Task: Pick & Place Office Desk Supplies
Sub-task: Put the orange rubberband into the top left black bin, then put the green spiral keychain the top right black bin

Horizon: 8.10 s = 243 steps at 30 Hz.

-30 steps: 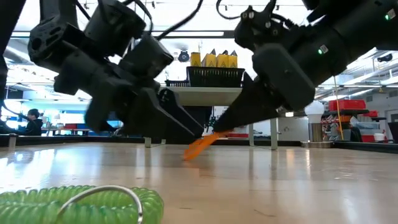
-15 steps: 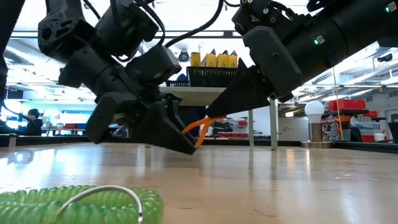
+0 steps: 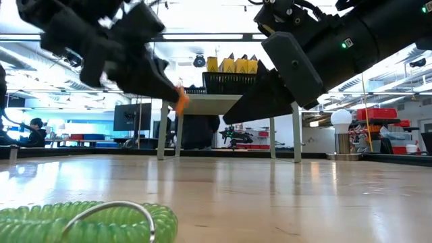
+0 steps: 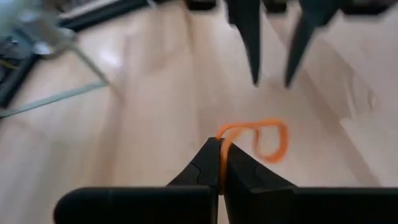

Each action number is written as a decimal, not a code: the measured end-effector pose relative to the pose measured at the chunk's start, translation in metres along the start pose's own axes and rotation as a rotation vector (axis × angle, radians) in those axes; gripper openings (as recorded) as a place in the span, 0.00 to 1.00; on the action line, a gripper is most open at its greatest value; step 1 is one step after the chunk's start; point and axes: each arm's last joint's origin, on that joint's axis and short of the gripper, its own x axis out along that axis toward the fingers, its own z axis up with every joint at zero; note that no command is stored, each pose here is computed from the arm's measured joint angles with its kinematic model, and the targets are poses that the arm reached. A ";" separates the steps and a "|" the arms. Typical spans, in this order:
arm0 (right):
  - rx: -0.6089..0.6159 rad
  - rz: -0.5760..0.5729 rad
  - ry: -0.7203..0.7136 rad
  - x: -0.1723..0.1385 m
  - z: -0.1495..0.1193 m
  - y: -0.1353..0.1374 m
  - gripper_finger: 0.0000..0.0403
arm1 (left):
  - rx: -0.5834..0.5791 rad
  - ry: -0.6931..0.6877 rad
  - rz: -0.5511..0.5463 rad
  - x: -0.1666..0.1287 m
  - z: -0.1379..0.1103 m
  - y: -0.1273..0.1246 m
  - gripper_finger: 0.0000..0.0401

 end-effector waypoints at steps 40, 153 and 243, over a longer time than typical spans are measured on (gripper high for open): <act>-0.071 0.048 0.020 0.001 0.000 0.000 0.01 | -0.478 0.350 0.440 -0.017 0.053 0.348 0.13; 0.182 0.257 -0.006 -0.024 0.000 0.029 0.43 | -0.061 0.244 -0.292 0.009 0.021 -0.181 0.68; 0.195 -0.392 -0.120 -0.122 0.135 -0.231 0.06 | -0.321 -0.338 -0.036 -0.020 -0.026 -0.011 0.14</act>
